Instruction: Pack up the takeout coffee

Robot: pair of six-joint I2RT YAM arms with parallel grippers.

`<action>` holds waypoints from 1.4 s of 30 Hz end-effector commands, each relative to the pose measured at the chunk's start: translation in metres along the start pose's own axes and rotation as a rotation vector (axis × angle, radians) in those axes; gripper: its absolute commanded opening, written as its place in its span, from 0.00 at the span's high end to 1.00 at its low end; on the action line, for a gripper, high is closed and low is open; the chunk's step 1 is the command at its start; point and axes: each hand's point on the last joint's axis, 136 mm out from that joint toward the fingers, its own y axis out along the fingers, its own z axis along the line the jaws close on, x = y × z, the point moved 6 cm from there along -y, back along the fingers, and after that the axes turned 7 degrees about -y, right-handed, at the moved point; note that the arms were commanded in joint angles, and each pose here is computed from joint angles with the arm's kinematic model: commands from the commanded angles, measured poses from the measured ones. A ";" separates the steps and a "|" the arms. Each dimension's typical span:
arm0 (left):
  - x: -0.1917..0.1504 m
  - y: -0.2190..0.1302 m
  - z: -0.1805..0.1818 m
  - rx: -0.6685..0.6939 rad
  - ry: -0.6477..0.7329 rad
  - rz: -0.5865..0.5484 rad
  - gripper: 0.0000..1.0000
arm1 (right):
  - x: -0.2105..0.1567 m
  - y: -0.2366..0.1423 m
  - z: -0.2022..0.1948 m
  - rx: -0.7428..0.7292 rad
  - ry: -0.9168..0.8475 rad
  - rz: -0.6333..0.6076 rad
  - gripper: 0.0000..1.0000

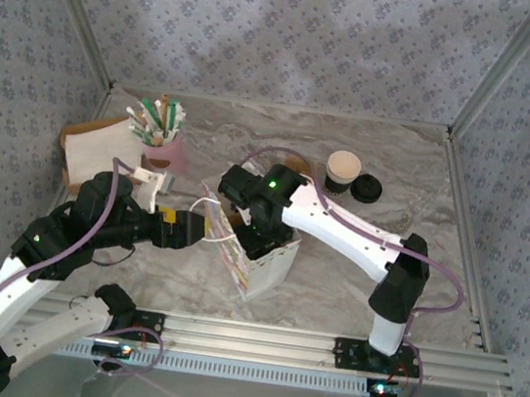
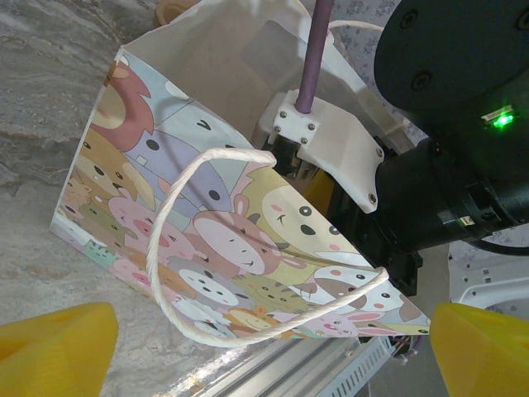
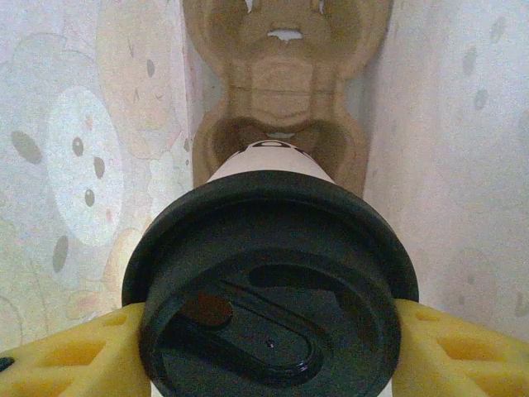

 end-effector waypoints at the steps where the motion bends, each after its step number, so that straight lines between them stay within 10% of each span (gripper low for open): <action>1: 0.006 -0.004 -0.009 -0.033 0.022 -0.031 0.03 | -0.003 -0.008 -0.001 -0.002 -0.009 -0.016 0.36; 42: 0.004 -0.003 -0.005 -0.026 0.017 -0.030 0.03 | -0.004 0.010 -0.004 -0.003 0.006 0.023 0.36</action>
